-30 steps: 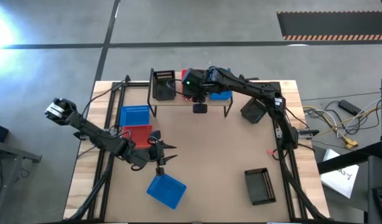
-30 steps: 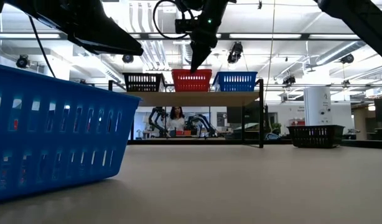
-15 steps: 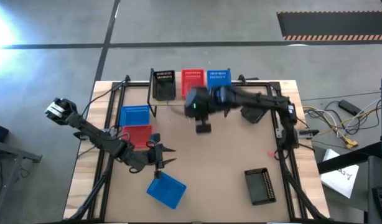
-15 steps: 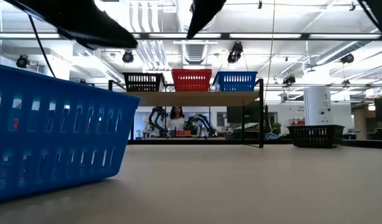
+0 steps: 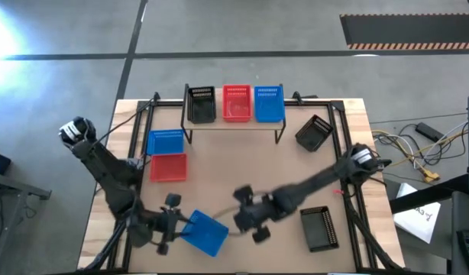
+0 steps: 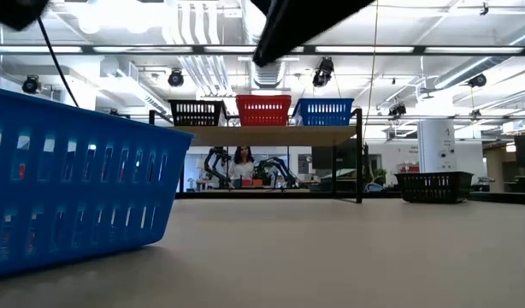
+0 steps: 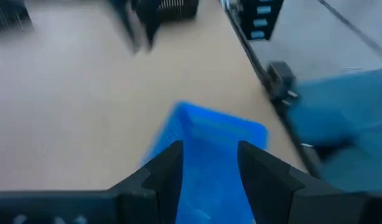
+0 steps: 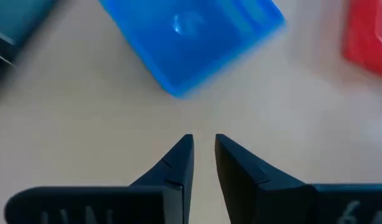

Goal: Stack baskets on shelf by color
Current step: Stack the bottom blue bin on the blue bin on the shelf

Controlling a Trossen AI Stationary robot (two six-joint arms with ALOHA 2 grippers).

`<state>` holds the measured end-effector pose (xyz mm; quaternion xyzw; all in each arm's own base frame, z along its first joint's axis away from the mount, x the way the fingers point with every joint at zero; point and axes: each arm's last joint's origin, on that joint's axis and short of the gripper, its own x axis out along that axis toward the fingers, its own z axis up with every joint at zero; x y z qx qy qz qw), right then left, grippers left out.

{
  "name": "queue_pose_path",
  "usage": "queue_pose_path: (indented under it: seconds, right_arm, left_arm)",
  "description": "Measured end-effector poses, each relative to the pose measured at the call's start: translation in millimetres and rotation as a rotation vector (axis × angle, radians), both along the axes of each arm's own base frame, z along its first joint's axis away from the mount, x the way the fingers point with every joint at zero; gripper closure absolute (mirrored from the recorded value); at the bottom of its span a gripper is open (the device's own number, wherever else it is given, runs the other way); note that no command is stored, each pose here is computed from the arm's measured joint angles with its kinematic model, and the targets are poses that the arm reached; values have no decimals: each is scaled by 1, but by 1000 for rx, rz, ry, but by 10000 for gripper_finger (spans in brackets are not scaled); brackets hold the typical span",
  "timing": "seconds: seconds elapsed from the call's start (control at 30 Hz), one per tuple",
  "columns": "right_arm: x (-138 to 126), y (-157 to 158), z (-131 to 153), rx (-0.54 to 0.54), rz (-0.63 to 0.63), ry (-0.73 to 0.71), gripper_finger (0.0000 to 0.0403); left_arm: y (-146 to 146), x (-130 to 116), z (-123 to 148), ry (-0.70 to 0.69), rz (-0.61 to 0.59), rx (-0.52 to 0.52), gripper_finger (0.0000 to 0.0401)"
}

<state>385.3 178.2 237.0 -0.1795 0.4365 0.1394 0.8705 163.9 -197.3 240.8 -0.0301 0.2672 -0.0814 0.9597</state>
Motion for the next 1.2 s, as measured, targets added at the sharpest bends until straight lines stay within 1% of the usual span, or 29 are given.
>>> queue_pose_path:
  seconds: [0.1,0.17,0.23,0.33,0.43,0.53,0.67,0.77,0.87,1.03,1.1,1.2]
  right_arm:
    - [-5,23,-15,63,49,-110,340]
    - [-8,32,-22,92,70,-168,335]
    - [-8,34,-25,111,75,-204,329]
    - [-8,33,-27,115,69,-207,317]
    - [-8,32,-27,131,96,-194,305]
    - [-8,33,-26,132,115,-187,290]
    - [-9,32,-27,114,148,-167,272]
    - [-12,31,-30,109,130,-121,263]
    - [-14,29,-33,116,99,-79,255]
    - [-15,30,-36,163,39,-65,246]
    - [-17,29,-39,180,8,-48,245]
    - [-20,27,-46,189,-28,-20,246]
  left_arm:
    - [-11,-12,0,140,41,-214,264]
    - [-19,-18,-8,226,66,-324,265]
    - [-26,-21,-20,306,110,-395,265]
    - [-34,-20,-45,405,190,-426,265]
    - [-37,-12,-67,425,244,-356,265]
    - [-31,3,-81,372,319,-270,265]
    - [-11,28,-86,263,420,-149,265]
    - [10,50,-85,223,474,-73,265]
    - [29,72,-81,182,491,-36,265]
    - [50,103,-69,44,463,-7,265]
    - [54,108,-64,9,441,23,265]
    - [55,108,-54,12,407,74,265]
